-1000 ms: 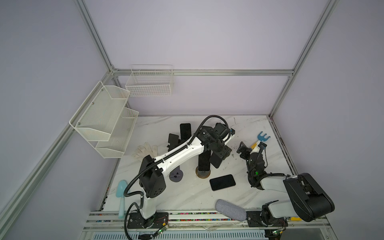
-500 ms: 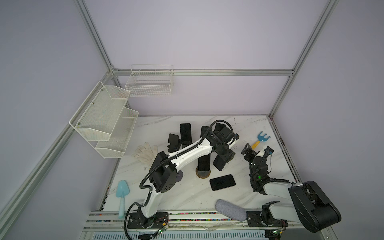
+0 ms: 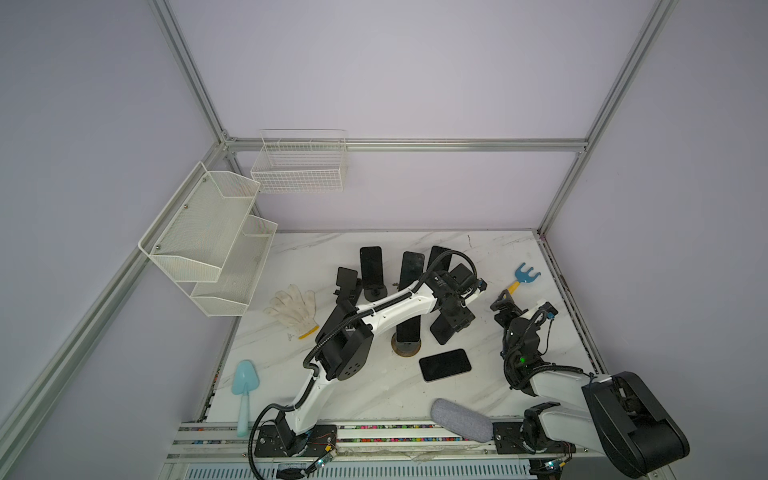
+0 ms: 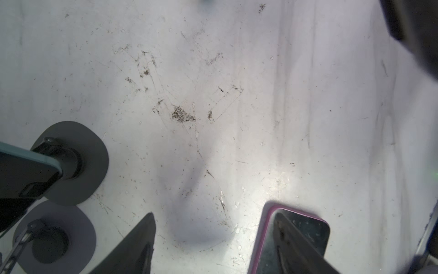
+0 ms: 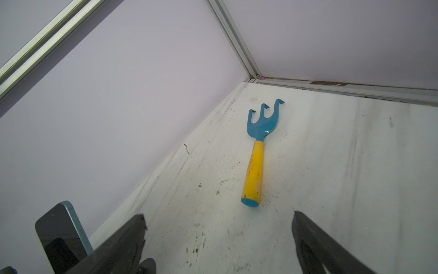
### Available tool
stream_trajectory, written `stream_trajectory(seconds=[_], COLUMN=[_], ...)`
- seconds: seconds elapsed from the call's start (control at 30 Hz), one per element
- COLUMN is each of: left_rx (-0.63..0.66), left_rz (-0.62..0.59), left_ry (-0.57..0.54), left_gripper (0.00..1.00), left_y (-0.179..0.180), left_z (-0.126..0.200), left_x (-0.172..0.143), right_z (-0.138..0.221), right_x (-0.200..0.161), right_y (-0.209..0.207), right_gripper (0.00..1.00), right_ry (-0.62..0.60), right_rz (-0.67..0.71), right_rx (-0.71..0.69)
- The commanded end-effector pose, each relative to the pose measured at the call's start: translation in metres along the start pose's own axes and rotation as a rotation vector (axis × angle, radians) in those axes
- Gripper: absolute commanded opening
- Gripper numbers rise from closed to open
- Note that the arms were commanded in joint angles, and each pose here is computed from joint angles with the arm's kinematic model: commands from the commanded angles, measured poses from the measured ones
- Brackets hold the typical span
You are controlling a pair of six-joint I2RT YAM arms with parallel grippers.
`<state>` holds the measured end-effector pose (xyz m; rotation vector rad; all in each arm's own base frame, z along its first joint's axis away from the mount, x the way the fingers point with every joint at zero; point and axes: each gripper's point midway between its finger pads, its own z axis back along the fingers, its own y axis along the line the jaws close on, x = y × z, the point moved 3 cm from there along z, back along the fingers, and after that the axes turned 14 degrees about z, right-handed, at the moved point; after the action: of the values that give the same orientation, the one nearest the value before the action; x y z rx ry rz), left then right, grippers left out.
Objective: Remove the phone from the phone stand
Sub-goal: Place the phone at the center of the table.
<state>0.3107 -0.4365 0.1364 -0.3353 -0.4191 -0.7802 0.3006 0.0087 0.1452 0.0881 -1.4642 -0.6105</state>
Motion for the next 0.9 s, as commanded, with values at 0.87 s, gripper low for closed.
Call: stream_trajectory(seconds=[0.87], left_rx=[-0.031], left_rz=[-0.16], left_ry=[-0.01], left_gripper=[0.66], left_y=[-0.018], left_z=[-0.039], left_x=[0.004], right_z=[-0.003], right_x=[0.0], right_y=[-0.012], right_gripper=[0.97], right_ry=[0.004], right_rz=[-0.037], right_rx=[-0.064])
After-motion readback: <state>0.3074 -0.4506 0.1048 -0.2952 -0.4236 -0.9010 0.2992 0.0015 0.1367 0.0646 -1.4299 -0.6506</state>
